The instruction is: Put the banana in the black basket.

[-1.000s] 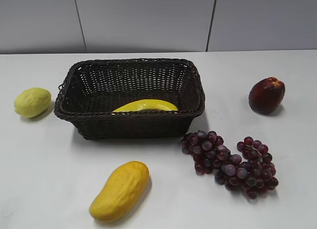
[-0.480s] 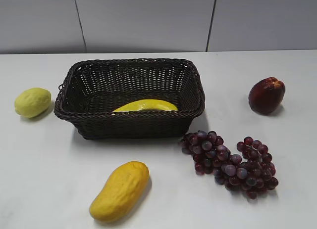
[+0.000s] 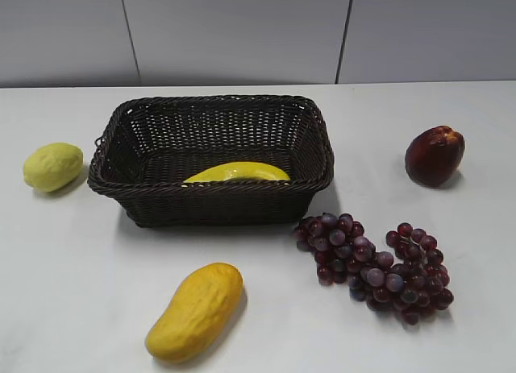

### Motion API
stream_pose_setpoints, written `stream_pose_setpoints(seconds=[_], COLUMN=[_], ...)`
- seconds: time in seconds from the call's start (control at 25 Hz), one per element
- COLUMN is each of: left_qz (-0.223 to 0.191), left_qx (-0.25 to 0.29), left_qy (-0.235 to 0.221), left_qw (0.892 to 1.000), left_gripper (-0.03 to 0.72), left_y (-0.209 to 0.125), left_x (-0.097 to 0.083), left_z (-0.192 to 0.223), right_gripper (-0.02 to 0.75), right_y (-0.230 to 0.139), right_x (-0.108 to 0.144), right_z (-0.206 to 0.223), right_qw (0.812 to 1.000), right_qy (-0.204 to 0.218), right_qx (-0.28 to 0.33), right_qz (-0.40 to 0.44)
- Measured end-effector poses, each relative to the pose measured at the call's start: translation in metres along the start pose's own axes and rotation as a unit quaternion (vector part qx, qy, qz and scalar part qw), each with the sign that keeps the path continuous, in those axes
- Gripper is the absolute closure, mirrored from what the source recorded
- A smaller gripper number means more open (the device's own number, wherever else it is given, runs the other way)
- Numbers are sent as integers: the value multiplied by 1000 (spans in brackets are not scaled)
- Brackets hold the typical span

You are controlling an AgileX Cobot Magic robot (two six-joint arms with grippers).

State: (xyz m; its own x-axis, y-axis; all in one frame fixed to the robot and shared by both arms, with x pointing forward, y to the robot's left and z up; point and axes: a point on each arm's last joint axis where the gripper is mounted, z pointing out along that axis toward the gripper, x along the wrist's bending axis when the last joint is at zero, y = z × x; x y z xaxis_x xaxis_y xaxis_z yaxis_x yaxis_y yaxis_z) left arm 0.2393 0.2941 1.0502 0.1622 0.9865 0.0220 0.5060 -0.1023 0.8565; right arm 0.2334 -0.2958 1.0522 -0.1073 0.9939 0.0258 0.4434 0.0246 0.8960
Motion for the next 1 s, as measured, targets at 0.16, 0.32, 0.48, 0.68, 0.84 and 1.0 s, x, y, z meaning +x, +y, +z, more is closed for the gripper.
stream_pose_setpoints(seconds=[0.16,0.32,0.48,0.68,0.84,1.0], left_qz=[2,1,-9,-20,-20,-20], left_qx=[-20,-25,-25,-24,-24,-24], left_qy=[1,3,21,41,41,41], left_qw=[1000,1000,999,999,999,999], left_gripper=[162,162,162,162,162,163], left_y=[-3,-4,-4,-4,-4,-4], left_x=[-1,-1,-1,-1,-1,-1], left_z=[-5,-6,-6,-6,-6,-6], right_gripper=[183,183,183,183,183,183], right_y=[0,0,0,0,0,0], right_x=[0,0,0,0,0,0], right_z=[0,0,0,0,0,0], right_qw=[1000,1000,1000,1000,1000,1000], right_qy=[0,0,0,0,0,0], right_qx=[0,0,0,0,0,0], right_qz=[0,0,0,0,0,0])
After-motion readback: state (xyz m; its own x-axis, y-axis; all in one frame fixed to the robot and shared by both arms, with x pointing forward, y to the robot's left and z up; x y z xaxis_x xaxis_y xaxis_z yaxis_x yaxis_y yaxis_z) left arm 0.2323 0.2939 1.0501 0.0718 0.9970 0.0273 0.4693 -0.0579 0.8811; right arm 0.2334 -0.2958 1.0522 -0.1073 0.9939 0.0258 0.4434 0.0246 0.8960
